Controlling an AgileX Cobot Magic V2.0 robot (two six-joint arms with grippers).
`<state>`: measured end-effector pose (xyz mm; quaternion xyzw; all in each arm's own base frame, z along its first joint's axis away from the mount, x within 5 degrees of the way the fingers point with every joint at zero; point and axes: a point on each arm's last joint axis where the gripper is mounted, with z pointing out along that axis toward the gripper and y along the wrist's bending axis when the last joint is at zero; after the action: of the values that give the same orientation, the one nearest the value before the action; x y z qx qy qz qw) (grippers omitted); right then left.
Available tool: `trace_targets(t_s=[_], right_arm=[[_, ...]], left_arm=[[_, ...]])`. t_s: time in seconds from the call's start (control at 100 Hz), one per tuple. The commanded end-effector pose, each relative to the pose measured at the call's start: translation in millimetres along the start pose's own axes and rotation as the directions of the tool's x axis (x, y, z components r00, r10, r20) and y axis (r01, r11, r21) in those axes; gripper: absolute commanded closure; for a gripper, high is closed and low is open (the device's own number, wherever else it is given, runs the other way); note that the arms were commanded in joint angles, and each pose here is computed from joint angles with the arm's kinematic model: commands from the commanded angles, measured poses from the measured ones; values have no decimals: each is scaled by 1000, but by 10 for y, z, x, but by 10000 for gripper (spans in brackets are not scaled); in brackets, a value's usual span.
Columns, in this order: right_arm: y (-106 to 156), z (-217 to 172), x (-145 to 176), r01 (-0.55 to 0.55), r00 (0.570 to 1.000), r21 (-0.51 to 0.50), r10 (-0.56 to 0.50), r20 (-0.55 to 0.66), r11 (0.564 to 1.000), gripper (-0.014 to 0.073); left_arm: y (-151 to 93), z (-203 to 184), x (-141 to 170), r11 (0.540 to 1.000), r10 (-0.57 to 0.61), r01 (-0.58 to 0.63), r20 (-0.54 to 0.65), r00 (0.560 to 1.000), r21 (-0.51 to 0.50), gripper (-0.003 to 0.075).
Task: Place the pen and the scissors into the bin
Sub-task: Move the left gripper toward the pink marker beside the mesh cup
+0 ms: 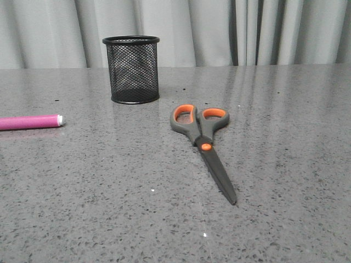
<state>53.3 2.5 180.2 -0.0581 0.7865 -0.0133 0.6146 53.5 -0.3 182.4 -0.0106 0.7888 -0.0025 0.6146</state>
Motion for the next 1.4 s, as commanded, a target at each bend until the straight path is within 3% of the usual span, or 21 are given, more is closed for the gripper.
trace_targets(t_s=[0.0, 0.62, 0.7, 0.76, 0.82, 0.89, 1.02, 1.1, 1.17, 1.23, 1.33, 1.39], right_arm=[[-3, 2, 8, 1, 999, 10, -2, 37, 1000, 664], [-3, 2, 8, 1, 999, 10, -2, 37, 1000, 664], [-29, -1, -29, 97, 992, 46, -100, 73, 994, 664], [-38, -13, -121, 173, 968, 81, -185, 167, 982, 664], [-24, -44, -244, 166, 935, 89, -185, 304, 982, 664], [-12, -116, -407, 106, 864, 83, -133, 486, 991, 664], [-35, -276, -613, 1, 695, 66, -48, 717, 998, 664], [-85, -286, -619, -164, 672, -29, 134, 728, 986, 664], [-126, -221, -560, -356, 702, -113, 346, 622, 928, 664], [-126, -192, -537, -495, 690, -174, 507, 517, 851, 664], [-109, -204, -575, -545, 678, -209, 574, 460, 812, 664], [-109, -249, -655, -539, 672, -222, 574, 469, 812, 664]], left_arm=[[5, 23, 85, 1000, -15, 16, 39, 999, -3, 722], [5, 23, 85, 1000, -15, 16, 39, 999, -3, 721], [5, 23, 72, 1000, -15, 16, 53, 998, -4, 722], [-11, 20, 42, 995, -97, 96, 85, 992, 22, 722], [-34, 13, -16, 960, -278, 270, 134, 951, 79, 721], [-47, 0, -76, 867, -495, 475, 158, 854, 149, 721], [-36, -12, -129, 701, -712, 679, 162, 683, 219, 722], [-40, -15, -138, 601, -798, 759, 134, 588, 248, 721], [-42, -15, -138, 588, -808, 769, 128, 575, 252, 721], [-42, -15, -138, 583, -811, 772, 126, 571, 253, 721], [-69, -49, -212, 571, -818, 772, 108, 565, 279, 715], [-113, -94, -298, 604, -788, 737, 87, 610, 303, 682]])
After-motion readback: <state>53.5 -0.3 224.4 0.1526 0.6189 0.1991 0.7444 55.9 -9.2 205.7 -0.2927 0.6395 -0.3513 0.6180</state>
